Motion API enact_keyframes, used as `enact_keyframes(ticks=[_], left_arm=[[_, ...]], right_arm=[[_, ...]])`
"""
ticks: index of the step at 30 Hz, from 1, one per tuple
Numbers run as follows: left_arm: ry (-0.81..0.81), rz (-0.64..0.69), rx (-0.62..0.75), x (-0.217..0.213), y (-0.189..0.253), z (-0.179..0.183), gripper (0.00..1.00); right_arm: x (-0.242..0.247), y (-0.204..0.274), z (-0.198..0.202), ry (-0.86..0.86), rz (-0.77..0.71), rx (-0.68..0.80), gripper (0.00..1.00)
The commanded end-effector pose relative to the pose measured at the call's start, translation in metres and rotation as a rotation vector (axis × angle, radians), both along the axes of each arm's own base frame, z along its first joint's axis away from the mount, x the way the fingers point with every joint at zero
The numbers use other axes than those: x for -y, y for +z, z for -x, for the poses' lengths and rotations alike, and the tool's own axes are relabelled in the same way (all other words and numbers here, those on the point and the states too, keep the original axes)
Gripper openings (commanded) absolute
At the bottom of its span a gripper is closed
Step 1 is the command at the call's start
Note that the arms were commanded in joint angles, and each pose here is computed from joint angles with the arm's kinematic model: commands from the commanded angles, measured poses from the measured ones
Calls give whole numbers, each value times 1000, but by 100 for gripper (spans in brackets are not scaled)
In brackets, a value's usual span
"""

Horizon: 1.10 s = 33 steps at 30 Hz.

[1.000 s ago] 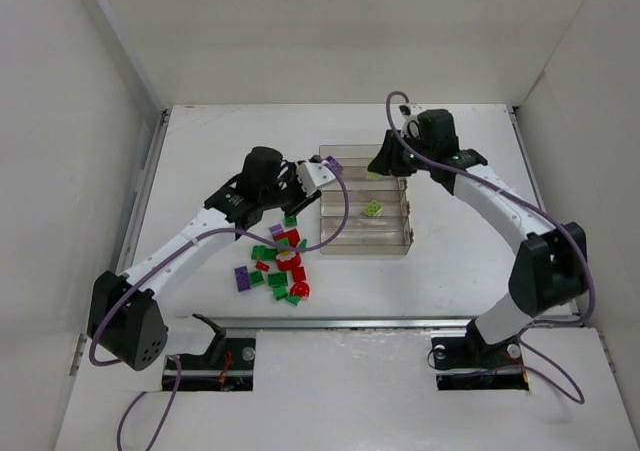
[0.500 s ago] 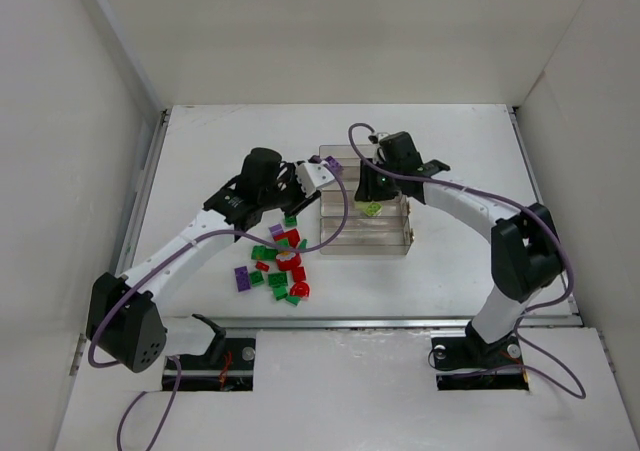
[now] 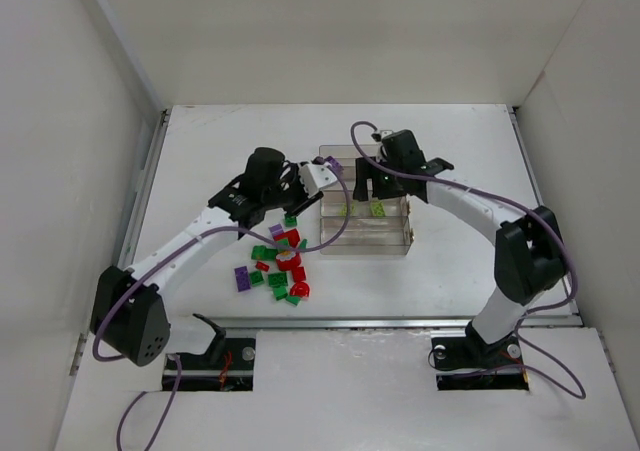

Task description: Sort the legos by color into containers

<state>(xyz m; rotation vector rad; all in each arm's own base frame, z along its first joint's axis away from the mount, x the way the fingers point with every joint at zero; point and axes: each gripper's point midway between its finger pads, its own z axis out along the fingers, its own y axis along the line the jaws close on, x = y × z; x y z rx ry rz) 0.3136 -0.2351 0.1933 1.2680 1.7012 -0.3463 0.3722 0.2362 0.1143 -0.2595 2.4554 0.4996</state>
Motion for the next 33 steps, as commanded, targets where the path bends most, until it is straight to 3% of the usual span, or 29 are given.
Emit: enact_keyframes(ticks=[1,5,12,17,22,25,28,33], left_arm=[[-81,-16,44,14,-1,-7,0],[-151,-120,20,30,-33,-30,0],[-254,-220,-91,62,-69,-64,0],[-287,-247,-85,71,-79,-62,1],[-323,-281,-78,71,-91,-51,25],[-325,-288,-74,73,-91,-50,33],[-343,-304,-54,73,-85,-45,55],[-350,-304,-23,73,-78,-40,68]], right_arm=[[1,72,-12,-16,-53,171,83],[29,102,-18,-89,-79,233,84],[57,98,-18,-149,-73,238,84],[68,94,-12,-161,-63,237,84],[71,97,-12,-153,-69,245,84],[67,99,-13,-138,-82,241,84],[67,99,-16,-132,-76,245,84],[67,97,-14,-132,-72,237,84]])
